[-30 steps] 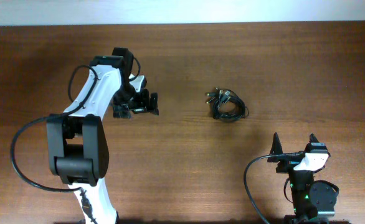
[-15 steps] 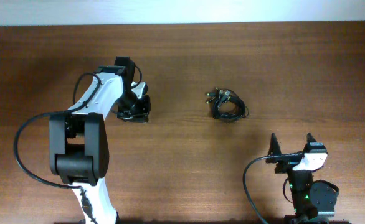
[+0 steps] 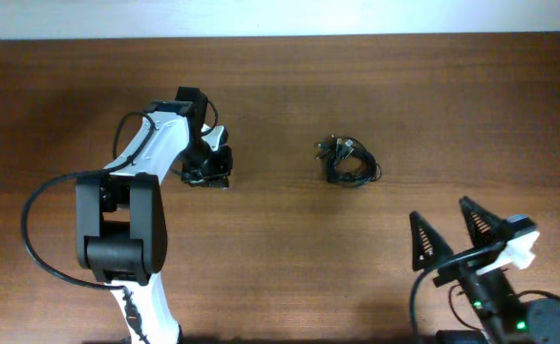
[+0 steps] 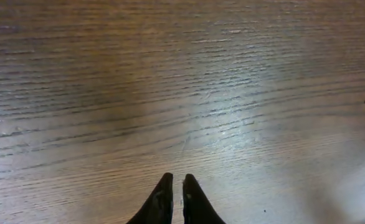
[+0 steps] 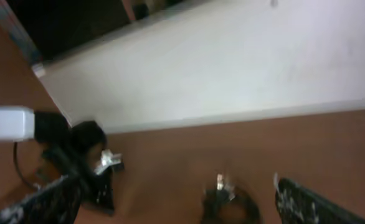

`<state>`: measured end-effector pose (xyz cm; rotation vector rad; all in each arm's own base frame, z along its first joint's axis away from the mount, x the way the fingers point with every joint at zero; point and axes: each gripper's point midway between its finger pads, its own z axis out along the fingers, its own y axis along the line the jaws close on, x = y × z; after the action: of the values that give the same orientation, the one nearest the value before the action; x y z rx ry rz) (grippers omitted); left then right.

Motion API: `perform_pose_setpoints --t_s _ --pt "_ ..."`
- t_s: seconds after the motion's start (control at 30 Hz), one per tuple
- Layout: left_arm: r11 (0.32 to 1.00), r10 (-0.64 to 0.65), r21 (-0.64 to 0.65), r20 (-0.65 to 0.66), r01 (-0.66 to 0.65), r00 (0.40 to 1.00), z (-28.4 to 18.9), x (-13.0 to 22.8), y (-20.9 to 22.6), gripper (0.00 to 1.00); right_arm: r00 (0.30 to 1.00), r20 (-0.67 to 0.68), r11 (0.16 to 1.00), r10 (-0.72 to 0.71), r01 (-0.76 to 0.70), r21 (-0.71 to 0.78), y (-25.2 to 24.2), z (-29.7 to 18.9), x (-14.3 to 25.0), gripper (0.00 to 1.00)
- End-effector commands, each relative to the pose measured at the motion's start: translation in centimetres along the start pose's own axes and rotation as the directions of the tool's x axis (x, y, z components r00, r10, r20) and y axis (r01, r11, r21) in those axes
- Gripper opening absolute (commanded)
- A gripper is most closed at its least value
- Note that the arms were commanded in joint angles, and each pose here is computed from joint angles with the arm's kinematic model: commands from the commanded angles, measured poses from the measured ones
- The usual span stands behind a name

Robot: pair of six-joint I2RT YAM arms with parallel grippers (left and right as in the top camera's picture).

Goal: Untangle cables
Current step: 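Raise the left arm and move its gripper left of the cable bundle, then reach the right gripper forward and grasp the black cable bundle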

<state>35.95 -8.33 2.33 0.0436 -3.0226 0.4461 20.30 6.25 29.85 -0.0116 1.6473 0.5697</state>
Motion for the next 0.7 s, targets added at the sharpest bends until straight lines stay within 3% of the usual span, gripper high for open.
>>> perform_pose_setpoints --t_s 0.0,0.07,0.13,0.3,0.4,0.47,0.57,0.63,0.67 --pt "1.000 -0.004 0.010 -0.014 0.004 1.000 0.3 0.3 -0.2 0.10 0.987 -0.146 0.997 0.073 -0.068 0.036 0.6 0.8 -1.4 0.98" --pt "1.000 -0.004 0.010 -0.014 0.004 1.000 0.3 0.3 -0.2 0.10 0.945 -0.290 0.987 0.151 -0.126 0.102 0.1 1.6 -0.8 0.98" --pt "1.000 -0.004 0.010 -0.012 0.004 1.000 0.3 0.3 -0.2 0.13 0.838 -0.474 0.959 0.270 -0.187 0.215 -1.2 2.8 1.3 0.98" --pt "1.000 -0.003 0.010 -0.011 0.004 1.000 0.3 0.3 -0.2 0.15 0.627 -0.669 0.914 0.400 -0.327 0.240 -1.5 6.4 5.8 0.98" --pt "1.000 -0.003 0.010 -0.011 0.004 1.000 0.3 0.3 -0.2 0.16 0.471 -0.738 0.870 0.483 -0.355 0.343 -3.7 8.5 10.0 0.96" --pt "1.000 -0.003 0.010 -0.011 0.004 1.000 0.3 0.3 -0.2 0.17 0.393 -0.759 0.847 0.520 -0.355 0.396 -4.9 9.4 12.2 0.78" --pt "1.000 -0.003 0.011 -0.011 0.004 1.000 0.3 0.3 -0.2 0.17 0.322 -0.770 0.825 0.550 -0.351 0.443 -6.8 11.2 15.2 0.28" --pt "1.000 -0.003 0.011 -0.011 0.003 1.000 0.3 0.2 -0.2 0.17 0.299 -0.773 0.818 0.560 -0.349 0.458 -7.7 12.1 16.6 0.07" --pt "1.000 -0.003 0.015 -0.012 0.003 1.000 0.3 0.3 -0.2 0.18 0.276 -0.770 0.807 0.575 -0.349 0.477 -8.5 12.8 18.0 0.04"
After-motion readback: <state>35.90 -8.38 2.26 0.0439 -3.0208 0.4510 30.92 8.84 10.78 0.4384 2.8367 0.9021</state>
